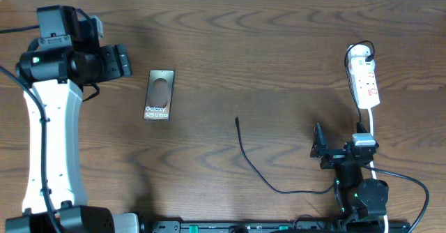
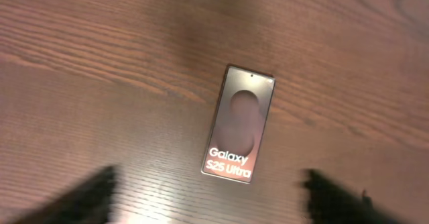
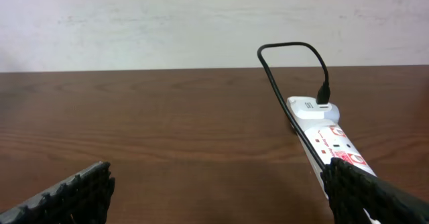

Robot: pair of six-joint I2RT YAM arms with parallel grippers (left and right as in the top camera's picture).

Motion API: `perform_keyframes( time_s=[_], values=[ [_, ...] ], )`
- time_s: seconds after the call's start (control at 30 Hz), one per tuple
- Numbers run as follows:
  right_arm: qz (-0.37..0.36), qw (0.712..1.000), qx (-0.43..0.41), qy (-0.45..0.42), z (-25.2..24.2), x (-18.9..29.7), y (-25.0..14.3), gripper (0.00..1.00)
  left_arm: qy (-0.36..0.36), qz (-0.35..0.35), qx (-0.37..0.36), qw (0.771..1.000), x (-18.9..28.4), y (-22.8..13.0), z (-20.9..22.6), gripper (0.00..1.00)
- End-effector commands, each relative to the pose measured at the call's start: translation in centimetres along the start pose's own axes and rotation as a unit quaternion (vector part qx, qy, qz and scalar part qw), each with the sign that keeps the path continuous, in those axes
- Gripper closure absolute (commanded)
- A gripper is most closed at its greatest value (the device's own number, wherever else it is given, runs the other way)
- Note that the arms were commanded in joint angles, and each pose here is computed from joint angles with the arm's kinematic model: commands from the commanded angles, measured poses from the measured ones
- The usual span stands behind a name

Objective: Plug charger to phone and switch on socket
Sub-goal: 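Move the left gripper forward over the Galaxy S25 Ultra phone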

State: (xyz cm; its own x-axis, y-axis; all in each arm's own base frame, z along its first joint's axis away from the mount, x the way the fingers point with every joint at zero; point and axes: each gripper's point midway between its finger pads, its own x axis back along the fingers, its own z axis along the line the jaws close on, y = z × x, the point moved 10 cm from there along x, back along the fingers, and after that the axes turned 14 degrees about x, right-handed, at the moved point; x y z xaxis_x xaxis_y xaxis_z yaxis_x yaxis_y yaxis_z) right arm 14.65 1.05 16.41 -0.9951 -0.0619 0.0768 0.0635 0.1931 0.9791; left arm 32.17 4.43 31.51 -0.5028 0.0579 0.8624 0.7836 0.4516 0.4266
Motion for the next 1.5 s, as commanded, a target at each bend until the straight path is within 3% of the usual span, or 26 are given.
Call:
perform_keyframes(
  time_s=[0.0, 0.03, 0.07, 0.1, 0.43, 0.83, 1.1, 1.27, 1.47],
  values=[
    [-0.001, 1.000, 0.006, 0.002, 0.1, 0.0, 0.0, 0.01, -0.004, -0.005, -0.011, 1.000, 0.2, 0.4, -0.3, 0.50],
    [-0.001, 1.000, 0.006, 0.002, 0.1, 0.0, 0.0, 0.01, -0.004, -0.005, -0.009, 1.000, 0.1, 0.4, -0.3, 0.47],
    [-0.001, 1.000, 0.006, 0.002, 0.1, 0.0, 0.0, 0.01, -0.005, -0.006, -0.009, 1.000, 0.1, 0.5, -0.3, 0.06],
    [-0.001, 1.000, 0.006, 0.002, 0.1, 0.0, 0.0, 0.01, -0.005, -0.005, -0.009, 1.000, 0.1, 0.4, -0.3, 0.02],
    [-0.001, 1.000, 0.006, 0.002, 0.1, 0.0, 0.0, 0.01, -0.003, 0.020, -0.033, 0.999, -1.2, 0.3, -1.0, 0.02],
    [-0.001, 1.000, 0.006, 0.002, 0.1, 0.0, 0.0, 0.01, 0.035, 0.132, -0.036, 0.990, -5.1, 3.8, -1.9, 0.02],
    [-0.001, 1.000, 0.006, 0.002, 0.1, 0.0, 0.0, 0.01, 0.044, 0.196, -0.069, 0.977, -8.3, 2.8, -3.1, 0.02],
    [-0.001, 1.000, 0.006, 0.002, 0.1, 0.0, 0.0, 0.01, 0.097, 0.178, -0.112, 0.973, -9.6, 2.1, -5.1, 0.02],
    [-0.001, 1.000, 0.006, 0.002, 0.1, 0.0, 0.0, 0.01, 0.095, 0.167, -0.128, 0.973, -10.1, 1.6, -6.8, 0.02]
  ],
)
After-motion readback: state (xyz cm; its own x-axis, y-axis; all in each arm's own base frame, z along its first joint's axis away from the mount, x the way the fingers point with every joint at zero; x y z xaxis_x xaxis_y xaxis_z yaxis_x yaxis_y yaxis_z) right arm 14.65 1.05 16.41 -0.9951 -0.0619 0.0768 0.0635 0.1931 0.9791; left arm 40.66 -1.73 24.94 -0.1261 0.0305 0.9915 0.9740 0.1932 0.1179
